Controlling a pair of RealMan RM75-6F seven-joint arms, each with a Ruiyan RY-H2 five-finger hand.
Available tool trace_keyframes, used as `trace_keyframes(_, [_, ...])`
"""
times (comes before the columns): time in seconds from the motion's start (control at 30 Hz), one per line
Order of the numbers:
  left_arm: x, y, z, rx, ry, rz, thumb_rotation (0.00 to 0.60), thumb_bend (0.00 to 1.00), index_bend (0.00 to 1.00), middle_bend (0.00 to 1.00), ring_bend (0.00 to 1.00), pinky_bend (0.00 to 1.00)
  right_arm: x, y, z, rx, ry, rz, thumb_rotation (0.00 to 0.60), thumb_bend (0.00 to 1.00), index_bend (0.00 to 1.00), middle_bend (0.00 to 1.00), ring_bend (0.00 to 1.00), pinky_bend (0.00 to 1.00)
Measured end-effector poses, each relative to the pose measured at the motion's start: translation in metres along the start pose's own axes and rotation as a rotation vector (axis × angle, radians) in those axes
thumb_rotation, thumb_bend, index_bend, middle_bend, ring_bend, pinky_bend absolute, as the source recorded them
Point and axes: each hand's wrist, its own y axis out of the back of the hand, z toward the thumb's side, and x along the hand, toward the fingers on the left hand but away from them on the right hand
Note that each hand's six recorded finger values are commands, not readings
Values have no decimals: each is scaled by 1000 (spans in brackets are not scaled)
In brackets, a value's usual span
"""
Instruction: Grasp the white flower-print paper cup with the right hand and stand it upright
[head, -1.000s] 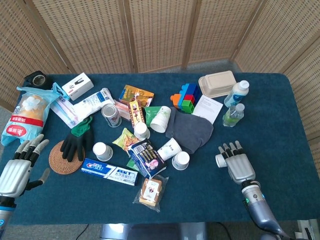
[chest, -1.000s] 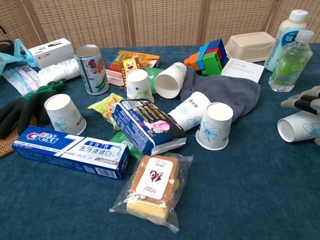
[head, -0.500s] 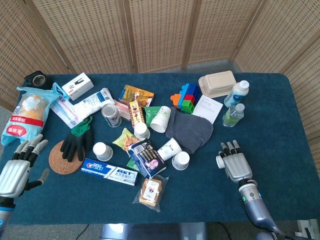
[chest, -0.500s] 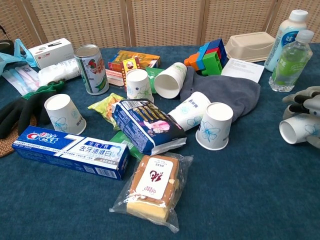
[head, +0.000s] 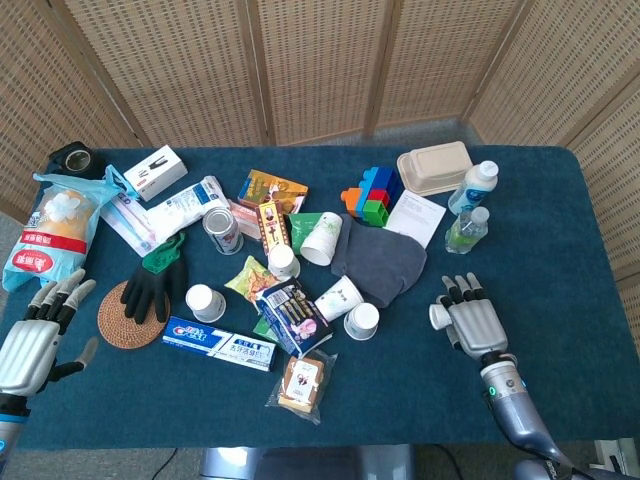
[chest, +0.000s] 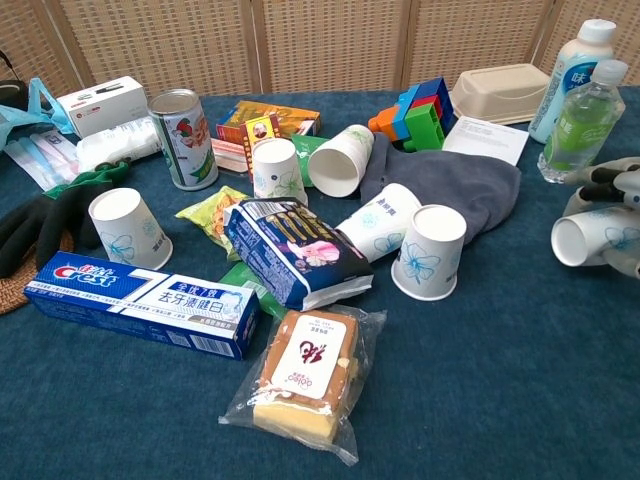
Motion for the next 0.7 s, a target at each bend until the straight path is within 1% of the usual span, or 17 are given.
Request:
trace_keyframes(0.13, [-1,0,0,0,1,1,600,471,61,30,0,0,1,9,-2,-132,5,-9,600,533,453,50,0,0])
trace_keyframes(0.33, [-1,1,-1,1,4,2,600,469,61,30,0,0,2,22,-6,-374,20,4,600,532,450,51,0,0])
trace_keyframes(0.43, [-1,1,0,2,2,2,600,470,61,30,0,0,3,26,-5,-504,34,23,600,531,448,50,0,0])
trace_keyframes(0.57, [-1,1,1,5,2,3,600,471,61,30,0,0,3,26,-3,-690,58,70,600,529,444,47,0,0])
trace_keyframes(0.7, [-2,3,1,7,3,7,600,471,61,30,0,0,2,23,-2,-836,81,123,600,527,441,44,0,0])
